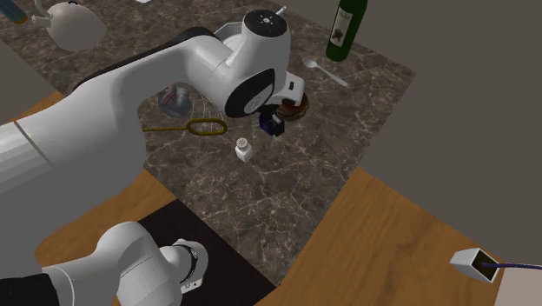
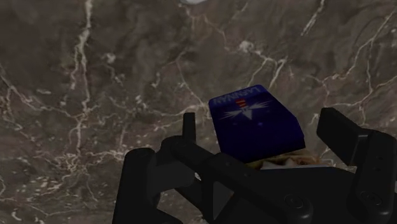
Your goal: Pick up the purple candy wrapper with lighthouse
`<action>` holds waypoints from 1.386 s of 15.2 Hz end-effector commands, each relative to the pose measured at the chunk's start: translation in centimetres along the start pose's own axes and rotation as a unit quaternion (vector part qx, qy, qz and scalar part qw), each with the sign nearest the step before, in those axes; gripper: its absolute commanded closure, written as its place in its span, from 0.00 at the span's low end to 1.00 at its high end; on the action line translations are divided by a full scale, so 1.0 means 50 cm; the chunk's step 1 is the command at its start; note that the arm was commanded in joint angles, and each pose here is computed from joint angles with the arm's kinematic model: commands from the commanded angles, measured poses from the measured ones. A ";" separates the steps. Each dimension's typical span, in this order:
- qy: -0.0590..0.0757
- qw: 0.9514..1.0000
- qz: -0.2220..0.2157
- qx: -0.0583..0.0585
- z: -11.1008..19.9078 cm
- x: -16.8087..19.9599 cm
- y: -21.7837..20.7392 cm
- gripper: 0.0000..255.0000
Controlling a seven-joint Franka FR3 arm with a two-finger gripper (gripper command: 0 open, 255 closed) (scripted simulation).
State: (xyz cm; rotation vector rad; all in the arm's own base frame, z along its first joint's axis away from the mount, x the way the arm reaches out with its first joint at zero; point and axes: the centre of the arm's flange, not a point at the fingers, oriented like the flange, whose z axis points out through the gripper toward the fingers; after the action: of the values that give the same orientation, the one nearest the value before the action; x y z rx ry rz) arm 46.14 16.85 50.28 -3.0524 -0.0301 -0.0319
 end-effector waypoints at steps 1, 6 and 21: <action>0.000 1.000 0.000 0.000 0.009 -0.002 0.000 0.00; 0.000 1.000 0.000 0.000 0.009 -0.001 0.000 1.00; 0.000 1.000 0.000 0.000 -0.096 0.001 -0.009 1.00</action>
State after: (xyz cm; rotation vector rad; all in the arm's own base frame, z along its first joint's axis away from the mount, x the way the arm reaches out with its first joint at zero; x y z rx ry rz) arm 45.95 16.90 54.45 -3.0523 -0.0304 -0.0331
